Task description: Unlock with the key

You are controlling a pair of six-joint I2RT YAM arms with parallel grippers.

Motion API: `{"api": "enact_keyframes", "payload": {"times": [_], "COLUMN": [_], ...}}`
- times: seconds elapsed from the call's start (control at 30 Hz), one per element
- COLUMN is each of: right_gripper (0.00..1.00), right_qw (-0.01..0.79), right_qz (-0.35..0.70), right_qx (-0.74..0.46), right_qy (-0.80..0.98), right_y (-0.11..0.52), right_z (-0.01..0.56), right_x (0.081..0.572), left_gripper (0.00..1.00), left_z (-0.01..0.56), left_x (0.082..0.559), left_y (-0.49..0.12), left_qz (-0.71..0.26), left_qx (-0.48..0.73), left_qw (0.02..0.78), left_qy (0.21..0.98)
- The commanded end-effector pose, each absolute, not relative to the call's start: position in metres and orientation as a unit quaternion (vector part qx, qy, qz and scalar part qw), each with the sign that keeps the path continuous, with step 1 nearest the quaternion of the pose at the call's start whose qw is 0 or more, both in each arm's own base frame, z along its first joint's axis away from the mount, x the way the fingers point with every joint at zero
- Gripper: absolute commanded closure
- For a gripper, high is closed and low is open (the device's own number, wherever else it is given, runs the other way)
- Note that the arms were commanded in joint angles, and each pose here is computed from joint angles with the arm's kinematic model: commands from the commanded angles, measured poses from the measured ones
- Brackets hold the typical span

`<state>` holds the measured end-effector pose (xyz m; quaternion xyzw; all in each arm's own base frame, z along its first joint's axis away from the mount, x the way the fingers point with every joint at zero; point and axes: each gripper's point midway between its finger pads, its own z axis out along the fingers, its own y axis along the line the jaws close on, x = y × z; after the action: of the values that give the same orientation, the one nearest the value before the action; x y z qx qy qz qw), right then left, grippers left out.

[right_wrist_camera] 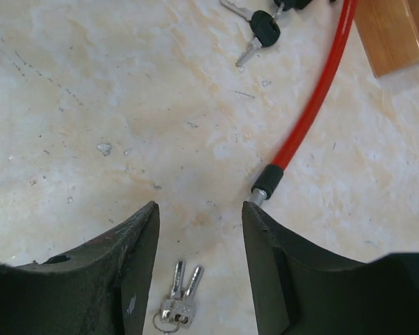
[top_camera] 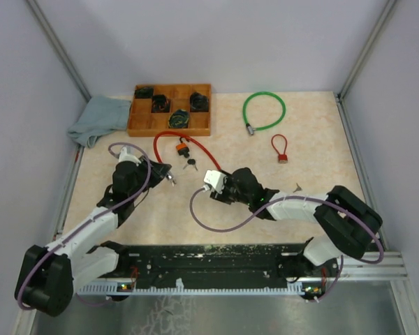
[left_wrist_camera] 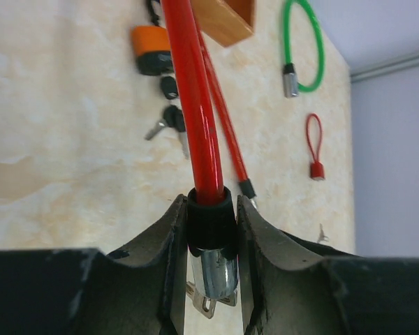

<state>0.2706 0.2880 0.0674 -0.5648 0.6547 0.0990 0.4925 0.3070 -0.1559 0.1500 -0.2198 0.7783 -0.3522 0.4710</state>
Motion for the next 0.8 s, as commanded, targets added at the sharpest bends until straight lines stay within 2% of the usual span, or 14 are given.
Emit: {"api": "enact_keyframes", "payload": {"times": [0.0,0.1,0.33,0.37,0.53,0.63,0.77], "right_gripper": [0.49,0.47,0.46,0.46,0.45,0.40,0.38], "right_qw": [0.547,0.545,0.537,0.534,0.522,0.521,0.520], "right_qz": [0.128,0.139,0.116,0.113,0.105,0.099,0.101], "right_qx": [-0.463,-0.423,-0.327,-0.313,-0.255,-0.212,-0.138], "right_qy": [0.685,0.711,0.769,0.777,0.807,0.821,0.837], "right_y": [0.280,0.272,0.242,0.237,0.217,0.204,0.180], "right_z": [0.106,0.114,0.125,0.125,0.128,0.134,0.144], "right_x": [0.284,0.287,0.305,0.309,0.327,0.345,0.379], "left_gripper": [1.00,0.95,0.74,0.68,0.48,0.35,0.23], "left_z": [0.134,0.111,0.072,0.067,0.065,0.066,0.080], "left_x": [0.322,0.324,0.318,0.315,0.310,0.309,0.310], "left_y": [-0.126,-0.112,-0.080,-0.075,-0.061,-0.054,-0.045], "left_qz": [-0.299,-0.273,-0.196,-0.179,-0.140,-0.127,-0.111], "left_qx": [-0.236,-0.259,-0.313,-0.320,-0.329,-0.333,-0.326], "left_qw": [0.497,0.476,0.422,0.414,0.413,0.422,0.445], "left_qy": [0.780,0.795,0.828,0.833,0.837,0.834,0.827]}}
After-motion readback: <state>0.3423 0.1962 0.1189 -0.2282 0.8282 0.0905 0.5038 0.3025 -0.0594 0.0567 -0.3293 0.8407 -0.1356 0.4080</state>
